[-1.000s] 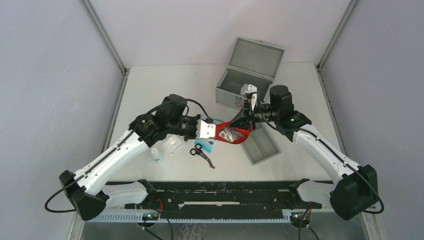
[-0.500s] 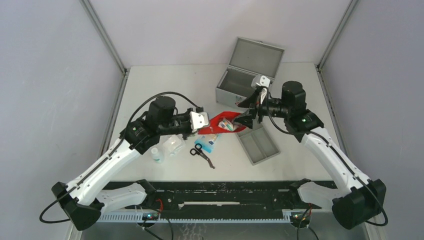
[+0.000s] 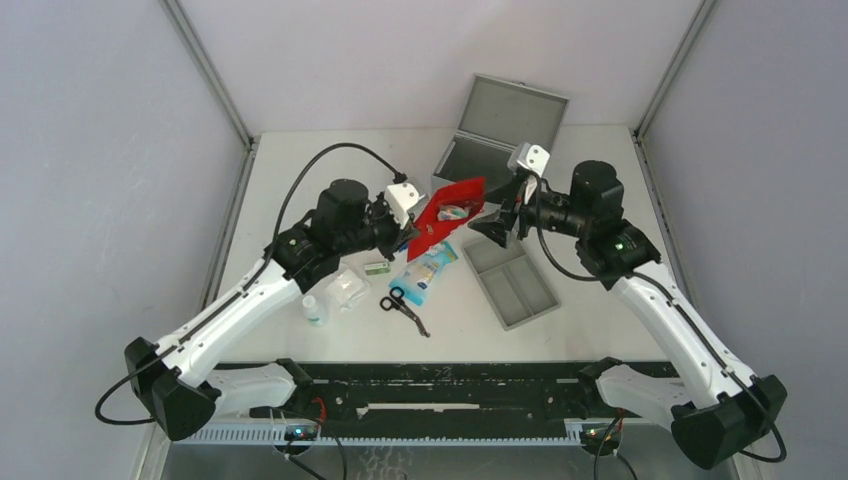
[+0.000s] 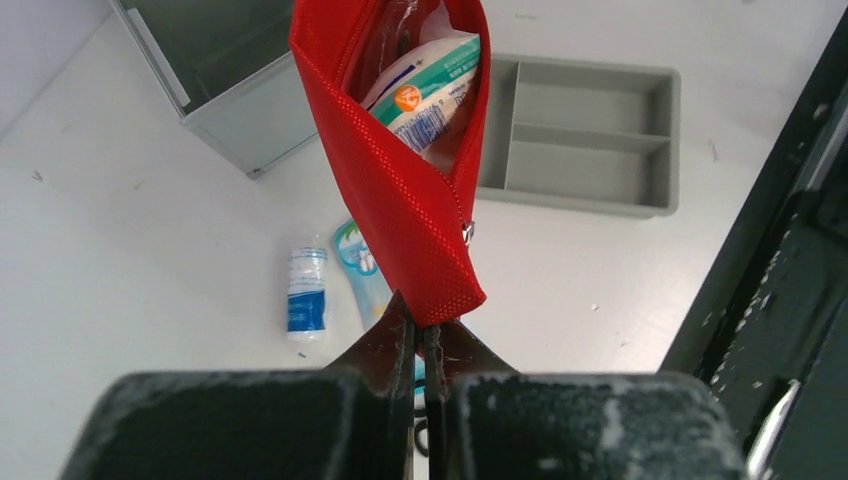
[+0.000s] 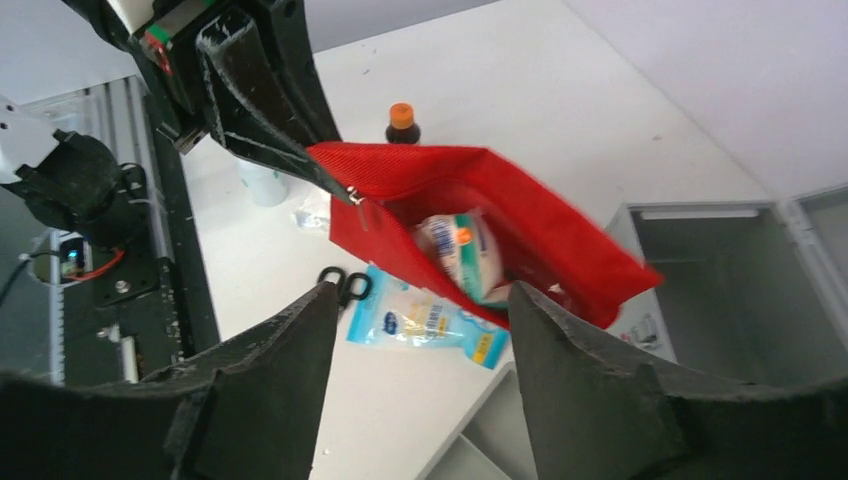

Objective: Organize the medicine kit

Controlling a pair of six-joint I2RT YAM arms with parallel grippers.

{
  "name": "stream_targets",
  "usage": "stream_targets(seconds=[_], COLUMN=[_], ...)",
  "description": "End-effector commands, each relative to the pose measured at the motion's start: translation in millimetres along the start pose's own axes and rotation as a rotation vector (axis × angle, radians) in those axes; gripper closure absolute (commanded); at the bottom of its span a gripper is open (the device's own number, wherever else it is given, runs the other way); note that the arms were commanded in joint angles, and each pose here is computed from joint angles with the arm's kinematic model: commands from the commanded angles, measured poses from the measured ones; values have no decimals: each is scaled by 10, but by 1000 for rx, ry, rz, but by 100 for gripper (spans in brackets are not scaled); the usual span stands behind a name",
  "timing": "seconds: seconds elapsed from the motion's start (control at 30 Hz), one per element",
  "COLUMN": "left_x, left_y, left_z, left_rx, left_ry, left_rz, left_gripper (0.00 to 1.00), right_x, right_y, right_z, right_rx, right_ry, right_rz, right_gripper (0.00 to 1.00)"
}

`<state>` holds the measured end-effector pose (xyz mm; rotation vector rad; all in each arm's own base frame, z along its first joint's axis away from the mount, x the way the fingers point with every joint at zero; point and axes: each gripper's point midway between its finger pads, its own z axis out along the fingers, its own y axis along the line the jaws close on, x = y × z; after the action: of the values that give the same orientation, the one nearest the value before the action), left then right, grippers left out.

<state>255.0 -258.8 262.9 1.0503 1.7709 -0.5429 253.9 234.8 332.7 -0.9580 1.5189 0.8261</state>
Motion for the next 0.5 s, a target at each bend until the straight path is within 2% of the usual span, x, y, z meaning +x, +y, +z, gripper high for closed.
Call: stream_targets(seconds=[0.0,0.1,0.3,0.47], left_x=[-690,-764,-816,-836], left_y=[98,46,-85,-179], left_z=[-84,-50,0,21], left_rx=[-45,-18,25,59], left_ry=[-196,-221,-239,-246], left_rz=[-166,-232,-306,-338], left_gripper=[100,100,100,100], right_x=[32,152,288,302], right_y=[96,170,275,158], right_z=[143,276,478,546], right_rx=[-74,-119,-141,-60], right_ry=[16,33,65,68], right_rz=[44,79,82,91], right_gripper=[41,46,48,52])
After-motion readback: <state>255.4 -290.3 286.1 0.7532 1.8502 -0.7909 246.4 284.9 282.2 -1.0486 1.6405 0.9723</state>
